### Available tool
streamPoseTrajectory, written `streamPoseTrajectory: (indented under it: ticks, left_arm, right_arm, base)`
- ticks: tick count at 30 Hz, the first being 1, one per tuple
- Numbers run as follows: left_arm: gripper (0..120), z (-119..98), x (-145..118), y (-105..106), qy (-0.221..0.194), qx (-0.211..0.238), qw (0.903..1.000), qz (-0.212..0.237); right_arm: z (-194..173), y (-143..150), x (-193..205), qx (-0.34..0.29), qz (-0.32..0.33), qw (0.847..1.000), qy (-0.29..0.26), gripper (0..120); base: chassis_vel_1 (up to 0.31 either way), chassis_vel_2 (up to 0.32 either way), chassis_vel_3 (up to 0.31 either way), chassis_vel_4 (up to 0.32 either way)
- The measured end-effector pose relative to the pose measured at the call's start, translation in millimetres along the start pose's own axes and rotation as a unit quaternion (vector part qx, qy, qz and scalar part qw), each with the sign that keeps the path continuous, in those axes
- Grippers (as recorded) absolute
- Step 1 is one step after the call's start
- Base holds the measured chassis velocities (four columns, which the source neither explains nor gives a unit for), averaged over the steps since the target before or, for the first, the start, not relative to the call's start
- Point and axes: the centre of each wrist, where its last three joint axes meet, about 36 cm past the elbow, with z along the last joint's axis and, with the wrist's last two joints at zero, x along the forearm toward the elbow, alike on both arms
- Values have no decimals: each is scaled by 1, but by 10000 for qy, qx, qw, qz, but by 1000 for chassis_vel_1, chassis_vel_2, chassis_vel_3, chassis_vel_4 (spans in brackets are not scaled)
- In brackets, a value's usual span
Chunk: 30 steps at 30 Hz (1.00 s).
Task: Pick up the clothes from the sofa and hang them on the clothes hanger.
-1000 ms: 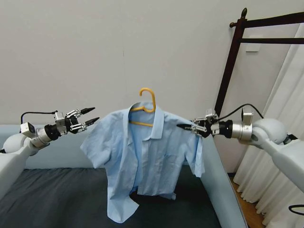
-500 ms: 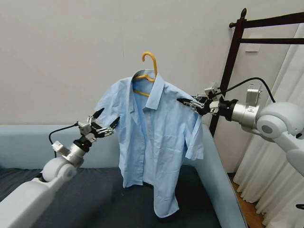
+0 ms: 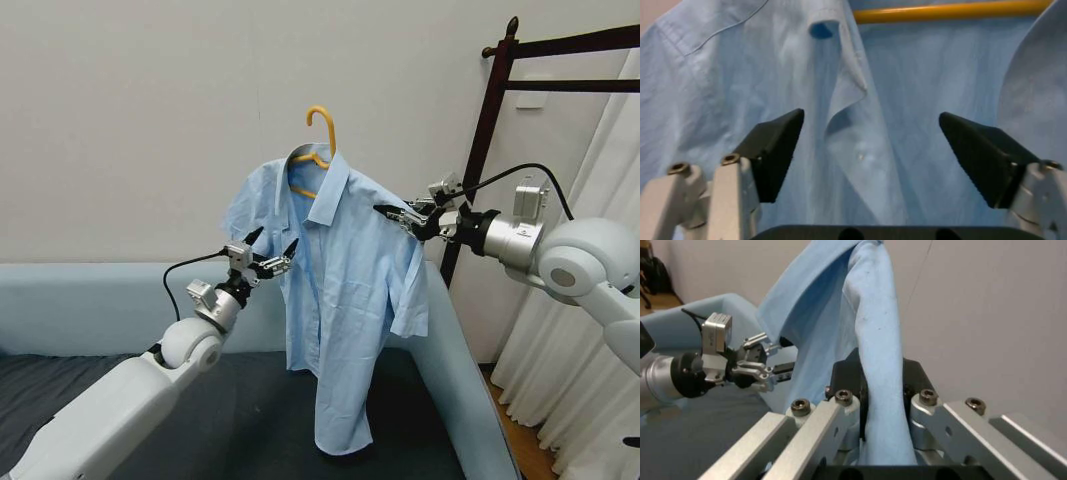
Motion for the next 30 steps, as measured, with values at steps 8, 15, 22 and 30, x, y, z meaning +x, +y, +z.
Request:
streamPoseTrajectory:
  ticks: [8, 15, 22, 30]
  left_arm:
    - [46, -1, -14, -4, -373, 73, 9993, 7]
    - [21, -3, -10, 1, -520, 73, 9986, 13]
    - [0, -6, -7, 3, -679, 48, 9975, 199]
    - [0, -9, -15, 3, -825, 26, 9959, 371]
  right_arm:
    - [3, 2, -4, -20, -58, 10000, -27, 7]
    - [7, 2, -5, -49, 80, 10000, -20, 7]
    - [5, 6, -5, -171, 273, 9995, -22, 7]
    - [7, 10, -1, -203, 278, 9994, -1, 7]
  base:
    - [0, 0, 0, 0]
    - [0, 0, 0, 0]
    - [0, 0, 0, 0]
    - [0, 0, 0, 0]
